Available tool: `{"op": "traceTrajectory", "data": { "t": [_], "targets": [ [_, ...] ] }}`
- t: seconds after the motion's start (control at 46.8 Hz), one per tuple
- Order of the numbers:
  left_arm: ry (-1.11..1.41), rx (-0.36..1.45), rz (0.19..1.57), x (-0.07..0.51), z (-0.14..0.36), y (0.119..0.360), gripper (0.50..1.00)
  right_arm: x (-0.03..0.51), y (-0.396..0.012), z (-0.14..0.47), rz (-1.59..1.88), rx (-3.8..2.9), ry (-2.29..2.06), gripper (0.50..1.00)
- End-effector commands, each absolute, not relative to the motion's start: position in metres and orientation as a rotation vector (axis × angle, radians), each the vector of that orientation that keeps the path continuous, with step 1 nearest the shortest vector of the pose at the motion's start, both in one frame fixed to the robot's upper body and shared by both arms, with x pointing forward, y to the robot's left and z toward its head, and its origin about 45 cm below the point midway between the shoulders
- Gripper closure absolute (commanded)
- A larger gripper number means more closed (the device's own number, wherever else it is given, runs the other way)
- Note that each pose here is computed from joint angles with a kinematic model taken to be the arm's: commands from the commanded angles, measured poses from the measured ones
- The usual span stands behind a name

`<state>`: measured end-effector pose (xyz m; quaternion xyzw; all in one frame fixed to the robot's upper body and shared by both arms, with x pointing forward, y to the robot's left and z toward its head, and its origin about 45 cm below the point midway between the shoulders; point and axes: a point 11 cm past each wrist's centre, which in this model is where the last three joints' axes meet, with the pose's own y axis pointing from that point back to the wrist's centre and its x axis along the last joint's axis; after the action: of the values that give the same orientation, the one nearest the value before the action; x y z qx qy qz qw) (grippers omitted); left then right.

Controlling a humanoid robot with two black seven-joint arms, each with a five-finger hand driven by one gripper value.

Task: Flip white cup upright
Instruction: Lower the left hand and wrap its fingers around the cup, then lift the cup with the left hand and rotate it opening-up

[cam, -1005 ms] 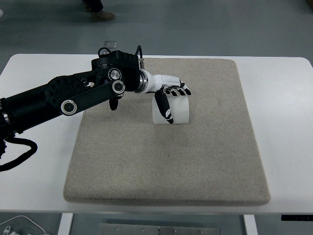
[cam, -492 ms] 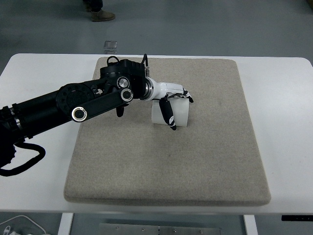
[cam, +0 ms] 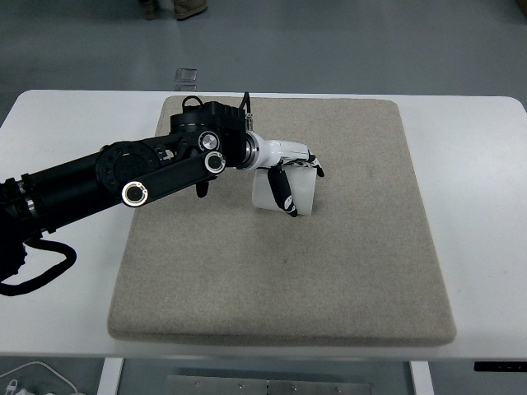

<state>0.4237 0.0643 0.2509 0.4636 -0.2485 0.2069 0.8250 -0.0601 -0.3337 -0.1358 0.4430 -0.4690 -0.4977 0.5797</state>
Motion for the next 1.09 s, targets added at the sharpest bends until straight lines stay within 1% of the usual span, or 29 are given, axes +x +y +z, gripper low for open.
{"op": "traceTrajectory", "data": {
  "t": [0.0,0.299,0.406,0.62,0.77,0.856,1.07],
  "targets": [
    [-0.518,0.968,0.445,0.425,0.255,0.064,1.000,-0.060,-0.334,-0.136,-1.163,1.035,-1.097,0.570],
    [-0.449,0.878,0.530,0.440,0.284,0.079,1.000,-0.060,-0.334,-0.136,-1.163,1.035,-1.097,0.570],
    [-0.405,0.841,0.569,0.447,0.296,0.091,1.000,-0.060,-0.334,-0.136,-1.163,1.035,-1.097,0.570],
    [-0.295,0.724,0.617,0.454,0.318,0.102,1.000,-0.060,-0.334,-0.136,-1.163,1.035,-1.097,0.570],
    [-0.202,0.584,0.643,0.458,0.335,0.107,1.000,-0.060,-0.334,-0.136,-1.163,1.035,-1.097,0.570],
    [-0.150,0.504,0.653,0.460,0.346,0.114,1.000,-0.060,-0.334,-0.136,-1.163,1.035,-1.097,0.570],
    [-0.022,0.319,0.679,0.466,0.344,0.132,1.000,-0.060,-0.334,-0.136,-1.163,1.035,-1.097,0.570]
  ]
}}
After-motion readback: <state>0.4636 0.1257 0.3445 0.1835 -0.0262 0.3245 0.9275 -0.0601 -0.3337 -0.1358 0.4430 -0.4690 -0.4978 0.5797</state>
